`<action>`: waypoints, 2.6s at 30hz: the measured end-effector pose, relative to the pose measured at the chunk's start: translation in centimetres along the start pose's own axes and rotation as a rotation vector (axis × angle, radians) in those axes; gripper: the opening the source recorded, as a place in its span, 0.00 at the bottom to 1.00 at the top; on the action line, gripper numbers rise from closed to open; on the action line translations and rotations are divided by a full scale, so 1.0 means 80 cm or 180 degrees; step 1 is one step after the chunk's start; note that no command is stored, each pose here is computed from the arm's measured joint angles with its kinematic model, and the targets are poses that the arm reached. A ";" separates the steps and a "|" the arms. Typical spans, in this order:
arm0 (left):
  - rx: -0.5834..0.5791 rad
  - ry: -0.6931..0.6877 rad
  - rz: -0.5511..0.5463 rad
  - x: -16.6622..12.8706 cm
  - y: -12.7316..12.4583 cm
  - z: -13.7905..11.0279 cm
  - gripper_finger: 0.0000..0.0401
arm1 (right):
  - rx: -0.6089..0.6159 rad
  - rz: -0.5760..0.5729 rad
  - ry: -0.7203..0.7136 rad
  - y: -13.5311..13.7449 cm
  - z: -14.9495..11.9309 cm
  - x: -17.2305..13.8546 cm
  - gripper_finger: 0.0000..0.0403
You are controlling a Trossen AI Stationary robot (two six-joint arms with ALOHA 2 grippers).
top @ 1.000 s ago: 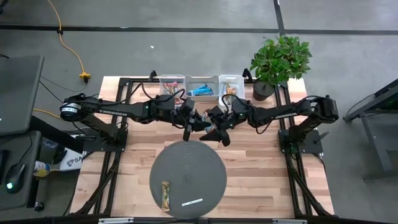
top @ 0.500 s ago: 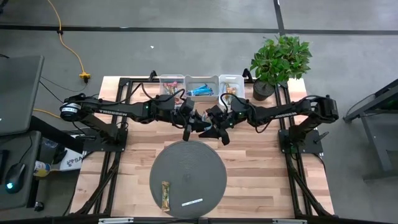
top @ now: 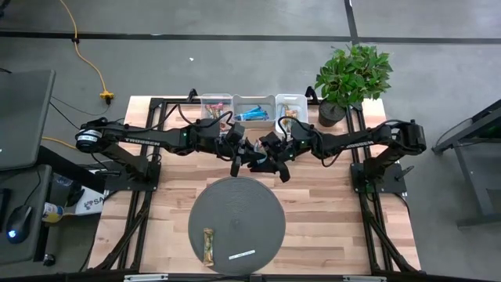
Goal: Pick and place Granola Bars by type
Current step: Put the left orange granola bar into the white bin
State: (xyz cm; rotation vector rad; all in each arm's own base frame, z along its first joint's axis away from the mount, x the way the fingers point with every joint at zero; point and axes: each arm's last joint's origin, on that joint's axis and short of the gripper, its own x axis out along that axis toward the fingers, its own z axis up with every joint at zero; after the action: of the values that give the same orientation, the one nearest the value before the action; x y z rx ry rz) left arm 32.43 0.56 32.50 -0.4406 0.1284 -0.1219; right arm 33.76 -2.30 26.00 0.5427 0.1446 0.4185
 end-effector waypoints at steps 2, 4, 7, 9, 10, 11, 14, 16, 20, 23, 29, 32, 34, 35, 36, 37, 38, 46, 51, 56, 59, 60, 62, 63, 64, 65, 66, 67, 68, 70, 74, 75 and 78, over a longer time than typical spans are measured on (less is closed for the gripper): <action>-0.0003 -0.0003 0.0009 0.000 0.000 0.000 0.09 | 0.0000 0.0000 0.0000 0.000 0.000 0.000 0.21; -0.0002 -0.0006 0.0014 0.000 0.000 0.000 0.09 | -0.0001 0.0001 -0.0001 0.000 0.000 0.000 0.20; -0.0004 -0.0007 0.0015 0.000 0.000 0.000 0.09 | -0.0001 0.0001 -0.0001 0.000 0.000 0.000 0.19; -0.0001 -0.0013 0.0012 0.000 0.000 0.000 0.09 | -0.0001 0.0000 -0.0001 0.000 0.000 0.000 0.18; 0.0003 -0.0021 0.0009 0.000 0.000 0.001 0.09 | -0.0002 0.0001 -0.0002 0.000 0.000 0.000 0.18; 0.0013 -0.0030 0.0005 0.000 0.000 0.001 0.09 | -0.0003 0.0002 -0.0004 0.000 0.000 0.000 0.18; 0.0030 -0.0073 -0.0015 0.000 -0.001 0.003 0.09 | -0.0010 0.0006 -0.0012 0.001 0.001 0.000 0.18; 0.0036 -0.0092 -0.0023 0.000 -0.001 0.003 0.10 | -0.0022 0.0008 -0.0019 0.001 0.001 -0.001 0.18; 0.0043 -0.0110 -0.0004 0.000 -0.001 0.004 0.14 | -0.0024 -0.0001 -0.0021 0.001 0.001 -0.001 0.18; 0.0046 -0.0154 0.0043 0.000 -0.001 0.004 0.20 | -0.0023 -0.0037 -0.0006 0.000 0.001 -0.001 0.18; 0.0089 -0.0303 -0.0017 0.000 -0.004 0.010 0.37 | -0.0004 -0.0054 0.0027 -0.002 -0.001 0.000 0.18; 0.0193 -0.0455 -0.0066 -0.001 -0.006 0.016 0.46 | 0.0000 -0.0054 0.0034 -0.002 -0.001 0.000 0.18; 0.0260 -0.0562 -0.0049 -0.002 -0.007 0.019 0.51 | -0.0002 -0.0059 0.0040 -0.002 -0.002 0.000 0.18; 0.0299 -0.0631 -0.0021 -0.003 -0.008 0.022 0.54 | -0.0012 -0.0060 0.0046 -0.002 -0.002 0.000 0.18; 0.0352 -0.0711 0.0027 -0.005 -0.009 0.025 0.56 | -0.0008 -0.0066 0.0057 -0.002 -0.003 0.000 0.18; 0.0417 -0.0807 0.0089 -0.009 -0.011 0.030 0.58 | 0.0001 -0.0073 0.0070 -0.003 -0.003 0.000 0.18; 0.0494 -0.0942 0.0168 -0.013 -0.013 0.036 0.59 | 0.0012 -0.0081 0.0086 -0.003 -0.004 0.000 0.18; 0.0802 -0.1711 0.1470 -0.065 -0.023 0.074 0.63 | 0.0031 -0.0126 0.0142 -0.005 -0.007 0.000 0.14; 0.0618 -0.1987 0.2109 -0.096 -0.028 0.087 0.63 | 0.0099 -0.0480 0.0095 -0.016 -0.007 -0.005 0.14; 0.0590 -0.2009 0.2213 -0.112 -0.032 0.091 0.63 | 0.0365 -0.1473 0.0111 -0.046 -0.013 -0.022 0.12; 0.0580 -0.1948 0.2227 -0.111 -0.031 0.089 0.63 | 0.0478 -0.2063 0.0117 -0.064 -0.015 -0.036 0.12; 0.0556 -0.1924 0.2228 -0.110 -0.030 0.088 0.63 | 0.0494 -0.2234 0.0097 -0.070 -0.015 -0.041 0.12; 0.0487 -0.1835 0.2241 -0.108 -0.028 0.084 0.63 | 0.0558 -0.2570 0.0000 -0.081 -0.012 -0.051 0.12; 0.0442 -0.1773 0.2252 -0.107 -0.026 0.081 0.63 | 0.0615 -0.2729 -0.0066 -0.086 -0.011 -0.057 0.13; 0.0392 -0.1719 0.2261 -0.106 -0.025 0.078 0.63 | 0.0669 -0.2877 -0.0132 -0.091 -0.009 -0.062 0.13; 0.0344 -0.1668 0.2271 -0.106 -0.024 0.076 0.63 | 0.0702 -0.3018 -0.0184 -0.097 -0.007 -0.068 0.13; 0.0304 -0.1628 0.2280 -0.105 -0.023 0.074 0.63 | 0.0721 -0.3146 -0.0229 -0.102 -0.006 -0.074 0.13; 0.0282 -0.1591 0.2291 -0.105 -0.022 0.072 0.63 | 0.0733 -0.3248 -0.0269 -0.106 -0.004 -0.080 0.12; 0.0265 -0.1567 0.2297 -0.104 -0.021 0.071 0.63 | 0.0742 -0.3346 -0.0292 -0.111 -0.002 -0.085 0.12; 0.0246 -0.1552 0.2301 -0.104 -0.021 0.070 0.63 | 0.0756 -0.3565 -0.0276 -0.119 -0.001 -0.097 0.12; 0.0240 -0.1553 0.2300 -0.104 -0.021 0.070 0.63 | 0.0869 -0.3981 -0.0213 -0.135 -0.001 -0.123 0.12; 0.0241 -0.1551 0.2300 -0.104 -0.021 0.070 0.63 | 0.0901 -0.4049 -0.0199 -0.139 -0.001 -0.129 0.12; 0.0241 -0.1552 0.2302 -0.104 -0.021 0.070 0.63 | 0.1004 -0.4205 -0.0164 -0.147 -0.001 -0.144 0.13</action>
State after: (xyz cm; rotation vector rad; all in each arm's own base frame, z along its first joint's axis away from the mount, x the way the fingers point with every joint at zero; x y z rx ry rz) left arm 24.93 2.62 39.05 -0.3159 -0.2003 0.6869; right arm 27.39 -16.27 20.02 0.6505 0.4793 -0.9182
